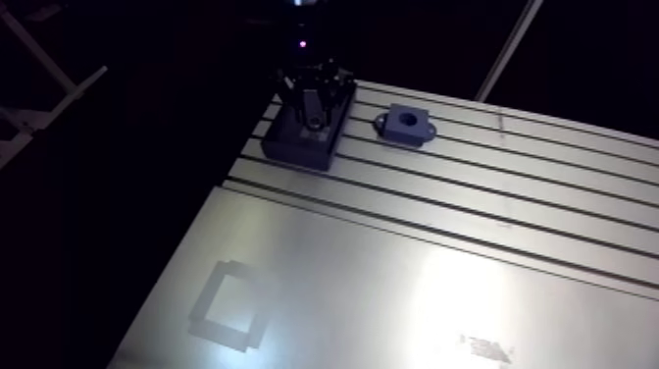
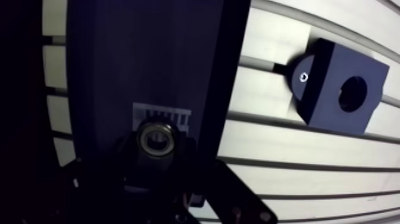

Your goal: Pick up the bearing and press it into the housing until flush.

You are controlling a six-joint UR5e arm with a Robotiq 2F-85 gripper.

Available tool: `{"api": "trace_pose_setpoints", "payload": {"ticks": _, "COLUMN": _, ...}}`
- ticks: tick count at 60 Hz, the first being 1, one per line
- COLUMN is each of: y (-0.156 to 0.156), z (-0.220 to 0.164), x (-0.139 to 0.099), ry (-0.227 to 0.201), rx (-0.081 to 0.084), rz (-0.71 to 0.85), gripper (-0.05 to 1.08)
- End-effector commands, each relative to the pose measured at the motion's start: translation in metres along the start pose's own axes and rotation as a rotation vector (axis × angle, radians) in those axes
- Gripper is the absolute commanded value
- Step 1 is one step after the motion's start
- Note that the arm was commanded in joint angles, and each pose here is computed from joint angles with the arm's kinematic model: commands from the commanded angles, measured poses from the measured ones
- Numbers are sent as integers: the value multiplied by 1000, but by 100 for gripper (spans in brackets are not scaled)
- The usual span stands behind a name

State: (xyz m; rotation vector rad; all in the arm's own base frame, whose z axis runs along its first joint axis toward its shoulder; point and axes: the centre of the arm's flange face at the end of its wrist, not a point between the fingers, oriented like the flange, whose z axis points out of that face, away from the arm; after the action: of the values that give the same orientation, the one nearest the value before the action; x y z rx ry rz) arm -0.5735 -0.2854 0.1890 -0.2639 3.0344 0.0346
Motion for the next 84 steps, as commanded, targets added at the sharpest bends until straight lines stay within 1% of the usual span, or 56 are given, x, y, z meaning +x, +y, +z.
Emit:
{"api": "trace_pose_setpoints", "payload": {"ticks": 1, "y": -1, "z": -21, "x": 1, "ry": 32, "rx": 4, "rz": -5, "gripper": 69}}
{"api": "trace_pose_setpoints", "payload": {"ticks": 6, "y": -2, "z": -32, "x": 0, "ry": 41, "rx": 4, "rz": -15, "gripper": 70}}
{"api": "trace_pose_setpoints", "payload": {"ticks": 10, "y": -4, "z": -39, "x": -2, "ry": 47, "rx": 1, "rz": -37, "gripper": 72}}
{"api": "trace_pose_setpoints", "payload": {"ticks": 11, "y": -4, "z": -41, "x": -3, "ry": 44, "rx": -4, "rz": -46, "gripper": 72}}
{"api": "trace_pose_setpoints", "payload": {"ticks": 12, "y": -4, "z": -41, "x": -3, "ry": 44, "rx": -4, "rz": -46, "gripper": 72}}
{"api": "trace_pose_setpoints", "payload": {"ticks": 13, "y": -3, "z": -43, "x": -4, "ry": 39, "rx": -9, "rz": -53, "gripper": 72}}
{"api": "trace_pose_setpoints", "payload": {"ticks": 14, "y": -3, "z": -43, "x": -4, "ry": 39, "rx": -9, "rz": -53, "gripper": 72}}
{"api": "trace_pose_setpoints", "payload": {"ticks": 16, "y": -1, "z": -45, "x": -6, "ry": 24, "rx": -30, "rz": -69, "gripper": 72}}
{"api": "trace_pose_setpoints", "payload": {"ticks": 17, "y": -1, "z": -45, "x": -6, "ry": 24, "rx": -30, "rz": -69, "gripper": 72}}
{"api": "trace_pose_setpoints", "payload": {"ticks": 18, "y": 0, "z": -45, "x": -7, "ry": 12, "rx": -40, "rz": -81, "gripper": 72}}
{"api": "trace_pose_setpoints", "payload": {"ticks": 19, "y": 0, "z": -45, "x": -7, "ry": 12, "rx": -40, "rz": -81, "gripper": 72}}
{"api": "trace_pose_setpoints", "payload": {"ticks": 20, "y": 1, "z": -45, "x": -8, "ry": 1, "rx": -49, "rz": -91, "gripper": 73}}
{"api": "trace_pose_setpoints", "payload": {"ticks": 21, "y": 1, "z": -45, "x": -8, "ry": 1, "rx": -49, "rz": -91, "gripper": 73}}
{"api": "trace_pose_setpoints", "payload": {"ticks": 22, "y": 2, "z": -48, "x": -7, "ry": -3, "rx": -54, "rz": -98, "gripper": 73}}
{"api": "trace_pose_setpoints", "payload": {"ticks": 23, "y": 2, "z": -48, "x": -7, "ry": -3, "rx": -54, "rz": -98, "gripper": 73}}
{"api": "trace_pose_setpoints", "payload": {"ticks": 24, "y": 4, "z": -51, "x": -6, "ry": -2, "rx": -58, "rz": -102, "gripper": 73}}
{"api": "trace_pose_setpoints", "payload": {"ticks": 29, "y": 11, "z": -62, "x": -6, "ry": 4, "rx": -61, "rz": -101, "gripper": 73}}
{"api": "trace_pose_setpoints", "payload": {"ticks": 31, "y": 17, "z": -66, "x": -6, "ry": 3, "rx": -61, "rz": -97, "gripper": 73}}
{"api": "trace_pose_setpoints", "payload": {"ticks": 32, "y": 24, "z": -69, "x": -5, "ry": -4, "rx": -63, "rz": -91, "gripper": 74}}
{"api": "trace_pose_setpoints", "payload": {"ticks": 35, "y": 31, "z": -71, "x": -4, "ry": -15, "rx": -64, "rz": -82, "gripper": 74}}
{"api": "trace_pose_setpoints", "payload": {"ticks": 36, "y": 39, "z": -74, "x": -4, "ry": -23, "rx": -64, "rz": -72, "gripper": 74}}
{"api": "trace_pose_setpoints", "payload": {"ticks": 37, "y": 47, "z": -78, "x": -4, "ry": -28, "rx": -62, "rz": -62, "gripper": 74}}
{"api": "trace_pose_setpoints", "payload": {"ticks": 40, "y": 53, "z": -80, "x": -3, "ry": -33, "rx": -60, "rz": -57, "gripper": 74}}
{"api": "trace_pose_setpoints", "payload": {"ticks": 42, "y": 63, "z": -83, "x": -2, "ry": -42, "rx": -57, "rz": -50, "gripper": 74}}
{"api": "trace_pose_setpoints", "payload": {"ticks": 44, "y": 63, "z": -83, "x": -2, "ry": -42, "rx": -57, "rz": -50, "gripper": 74}}
{"api": "trace_pose_setpoints", "payload": {"ticks": 45, "y": 68, "z": -83, "x": -1, "ry": -46, "rx": -55, "rz": -47, "gripper": 74}}
{"api": "trace_pose_setpoints", "payload": {"ticks": 46, "y": 68, "z": -83, "x": -1, "ry": -46, "rx": -55, "rz": -47, "gripper": 74}}
{"api": "trace_pose_setpoints", "payload": {"ticks": 48, "y": 81, "z": -85, "x": 2, "ry": -50, "rx": -51, "rz": -30, "gripper": 74}}
{"api": "trace_pose_setpoints", "payload": {"ticks": 50, "y": 87, "z": -87, "x": 4, "ry": -49, "rx": -50, "rz": -21, "gripper": 74}}
{"api": "trace_pose_setpoints", "payload": {"ticks": 57, "y": 99, "z": -91, "x": 9, "ry": -42, "rx": -49, "rz": -3, "gripper": 74}}
{"api": "trace_pose_setpoints", "payload": {"ticks": 59, "y": 112, "z": -92, "x": 11, "ry": -39, "rx": -47, "rz": 15, "gripper": 74}}
{"api": "trace_pose_setpoints", "payload": {"ticks": 61, "y": 118, "z": -92, "x": 12, "ry": -41, "rx": -49, "rz": 24, "gripper": 74}}
{"api": "trace_pose_setpoints", "payload": {"ticks": 68, "y": 125, "z": -85, "x": 12, "ry": -49, "rx": -49, "rz": 35, "gripper": 74}}
{"api": "trace_pose_setpoints", "payload": {"ticks": 71, "y": 128, "z": -82, "x": 11, "ry": -53, "rx": -52, "rz": 40, "gripper": 74}}
{"api": "trace_pose_setpoints", "payload": {"ticks": 75, "y": 134, "z": -77, "x": 11, "ry": -59, "rx": -48, "rz": 50, "gripper": 74}}
{"api": "trace_pose_setpoints", "payload": {"ticks": 79, "y": 137, "z": -74, "x": 11, "ry": -57, "rx": -47, "rz": 56, "gripper": 74}}
{"api": "trace_pose_setpoints", "payload": {"ticks": 84, "y": 137, "z": -71, "x": 11, "ry": -38, "rx": -46, "rz": 56, "gripper": 74}}
